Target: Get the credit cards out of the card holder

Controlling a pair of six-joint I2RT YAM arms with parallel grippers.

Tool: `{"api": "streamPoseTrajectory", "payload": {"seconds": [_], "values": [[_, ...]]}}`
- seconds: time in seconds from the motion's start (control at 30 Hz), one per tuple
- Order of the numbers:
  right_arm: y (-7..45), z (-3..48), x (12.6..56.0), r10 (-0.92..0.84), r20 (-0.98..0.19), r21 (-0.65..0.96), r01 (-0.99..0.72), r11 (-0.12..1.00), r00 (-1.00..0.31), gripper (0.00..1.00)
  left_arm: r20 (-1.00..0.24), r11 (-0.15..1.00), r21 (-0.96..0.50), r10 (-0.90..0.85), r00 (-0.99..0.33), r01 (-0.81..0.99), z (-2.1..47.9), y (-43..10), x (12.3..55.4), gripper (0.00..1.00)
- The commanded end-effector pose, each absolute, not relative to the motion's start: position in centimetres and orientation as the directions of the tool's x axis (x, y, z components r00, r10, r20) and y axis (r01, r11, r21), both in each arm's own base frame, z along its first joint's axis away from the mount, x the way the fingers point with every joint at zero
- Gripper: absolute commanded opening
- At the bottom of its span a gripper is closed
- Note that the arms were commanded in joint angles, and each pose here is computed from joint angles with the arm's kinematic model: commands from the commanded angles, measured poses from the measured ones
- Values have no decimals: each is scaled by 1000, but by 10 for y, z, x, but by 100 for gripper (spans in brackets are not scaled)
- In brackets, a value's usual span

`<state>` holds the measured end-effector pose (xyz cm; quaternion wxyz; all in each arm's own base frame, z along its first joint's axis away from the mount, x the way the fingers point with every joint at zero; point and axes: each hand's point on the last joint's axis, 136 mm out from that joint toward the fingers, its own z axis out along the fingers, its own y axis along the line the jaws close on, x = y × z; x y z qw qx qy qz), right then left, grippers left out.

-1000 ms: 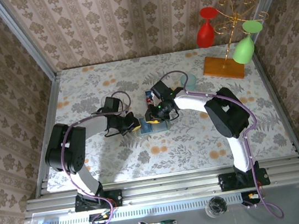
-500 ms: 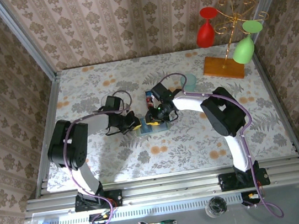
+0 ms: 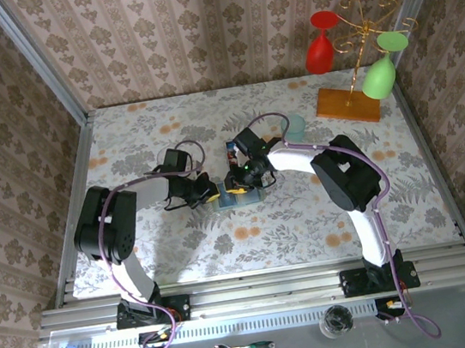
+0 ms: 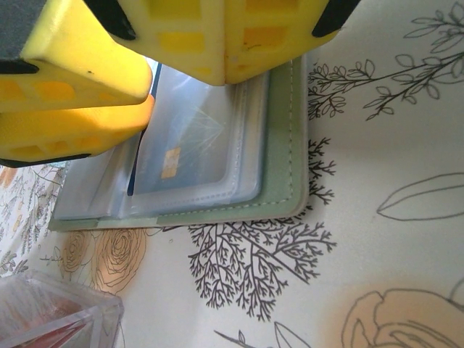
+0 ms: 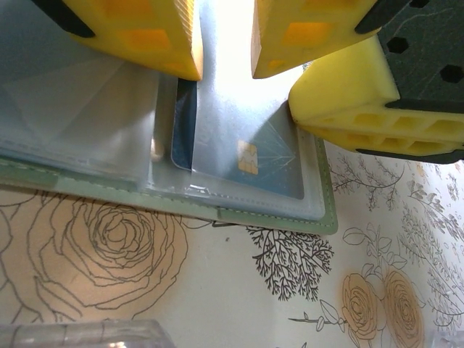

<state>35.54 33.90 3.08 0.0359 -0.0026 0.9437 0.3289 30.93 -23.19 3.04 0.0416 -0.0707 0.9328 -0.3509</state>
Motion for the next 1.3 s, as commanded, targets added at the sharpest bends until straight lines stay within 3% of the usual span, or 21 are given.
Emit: {"api": "streamPoseTrajectory", "payload": {"seconds": [0.0,0.17,0.33,0.83,1.27], "values": [[339,26,355,15,-48,601,-17,799,-999,25,-45,760,-643,-164,-985,-97,34,-223,305,4],[336,21,353,14,-35,583,-9,812,-999,25,-62,758,-646,-166,-984,-88,44,-225,309,7],[334,21,353,12,-37,574,-11,819,-999,25,-40,762,-640,-160,-986,-98,36,-225,304,0],[325,25,353,1,-61,517,-30,855,-998,30,14,789,-601,-152,-988,-130,13,-219,293,0],[327,53,359,-10,-134,534,-81,841,-991,31,-38,779,-620,-153,-987,-97,34,-221,302,0]]}}
